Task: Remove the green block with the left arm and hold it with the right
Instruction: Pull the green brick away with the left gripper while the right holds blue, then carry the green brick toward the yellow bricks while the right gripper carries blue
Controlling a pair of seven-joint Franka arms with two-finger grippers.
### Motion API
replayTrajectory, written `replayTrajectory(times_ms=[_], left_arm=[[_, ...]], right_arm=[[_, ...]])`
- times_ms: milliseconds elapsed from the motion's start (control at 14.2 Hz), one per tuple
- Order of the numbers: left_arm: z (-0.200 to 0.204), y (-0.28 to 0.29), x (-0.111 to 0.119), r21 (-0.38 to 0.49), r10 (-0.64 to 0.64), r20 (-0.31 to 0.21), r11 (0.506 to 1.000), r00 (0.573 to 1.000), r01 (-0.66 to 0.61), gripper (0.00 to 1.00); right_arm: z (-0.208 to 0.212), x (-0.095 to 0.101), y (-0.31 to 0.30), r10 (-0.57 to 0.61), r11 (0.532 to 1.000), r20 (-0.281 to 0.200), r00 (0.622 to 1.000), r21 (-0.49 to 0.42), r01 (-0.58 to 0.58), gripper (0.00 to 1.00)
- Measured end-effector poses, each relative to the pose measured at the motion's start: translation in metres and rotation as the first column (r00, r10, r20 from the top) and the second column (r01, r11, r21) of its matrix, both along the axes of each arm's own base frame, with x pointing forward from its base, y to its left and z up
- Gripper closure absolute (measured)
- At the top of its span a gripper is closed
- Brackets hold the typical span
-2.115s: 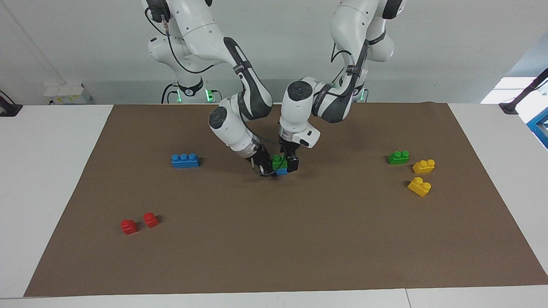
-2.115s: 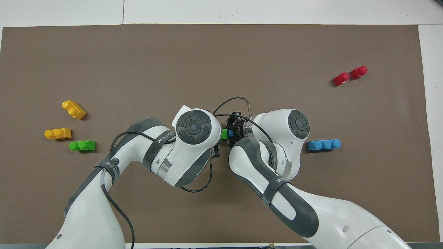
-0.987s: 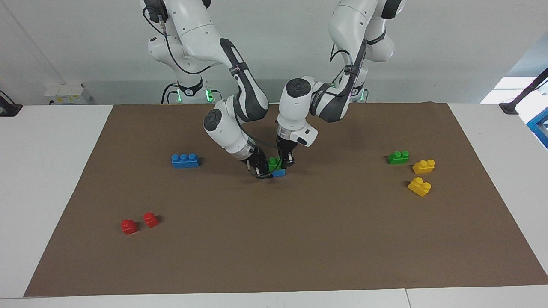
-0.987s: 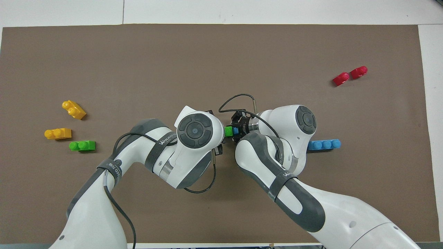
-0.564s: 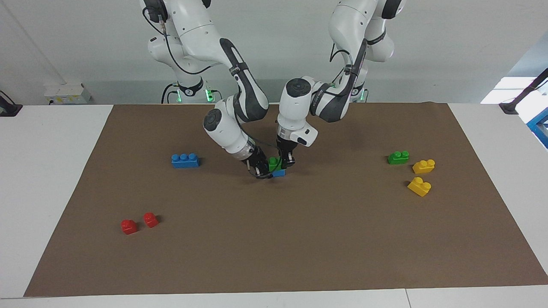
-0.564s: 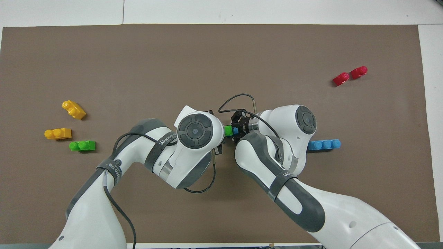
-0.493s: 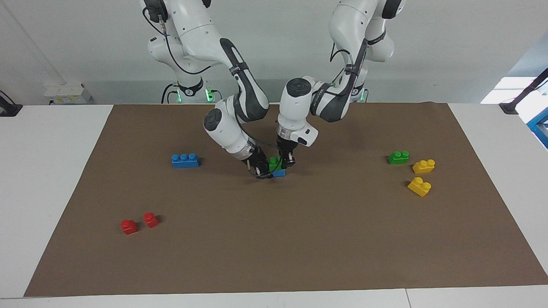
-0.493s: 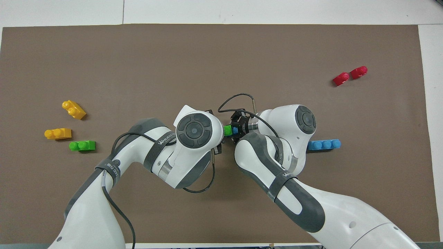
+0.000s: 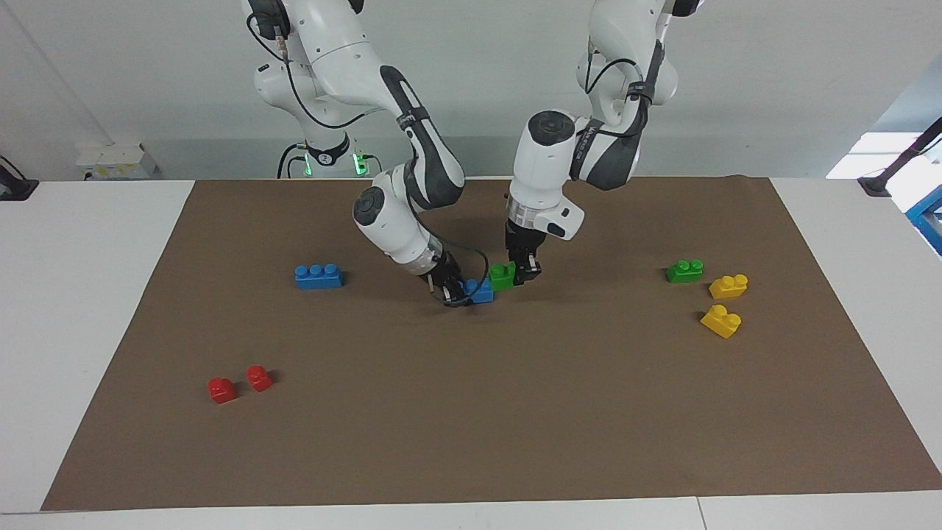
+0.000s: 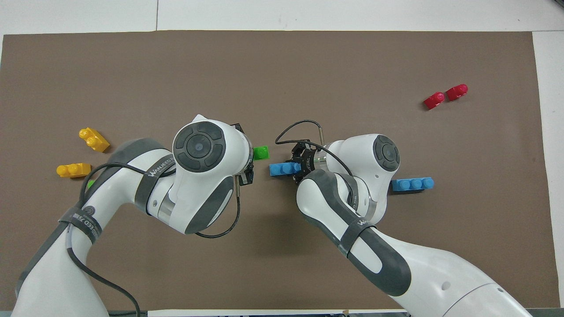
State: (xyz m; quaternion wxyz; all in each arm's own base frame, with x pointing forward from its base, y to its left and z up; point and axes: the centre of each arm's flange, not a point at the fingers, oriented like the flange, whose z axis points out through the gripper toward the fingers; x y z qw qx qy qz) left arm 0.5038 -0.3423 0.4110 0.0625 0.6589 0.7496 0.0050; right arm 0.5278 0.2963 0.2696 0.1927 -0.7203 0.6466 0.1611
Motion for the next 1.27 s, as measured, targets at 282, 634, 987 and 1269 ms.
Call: replayTrajectory(times_ms=[282, 634, 987, 1269], left_arm=[[-0.004, 0.041, 0.023, 0.019, -0.029, -0.006, 0.999, 1.000, 0.029, 0.65], [-0.023, 0.121, 0.049, 0.053, -0.113, -0.036, 0.992, 0.993, 0.115, 0.65], [-0.046, 0.198, 0.055, 0.074, -0.299, -0.086, 0.949, 0.950, 0.305, 0.65], [-0.065, 0.253, 0.056, 0.073, -0.441, -0.099, 0.891, 0.892, 0.448, 0.65]], right_arm=[[0.000, 0.000, -0.001, -0.001, 1.000, 0.000, 1.000, 0.000, 0.001, 0.65], [0.019, 0.023, -0.034, 0.031, 0.999, -0.052, 0.998, 0.027, -0.029, 0.65], [0.093, 0.082, -0.146, 0.096, 0.995, -0.066, 0.993, 0.045, -0.093, 0.65], [0.115, 0.101, -0.226, 0.145, 0.988, -0.014, 0.989, 0.055, -0.144, 0.65]])
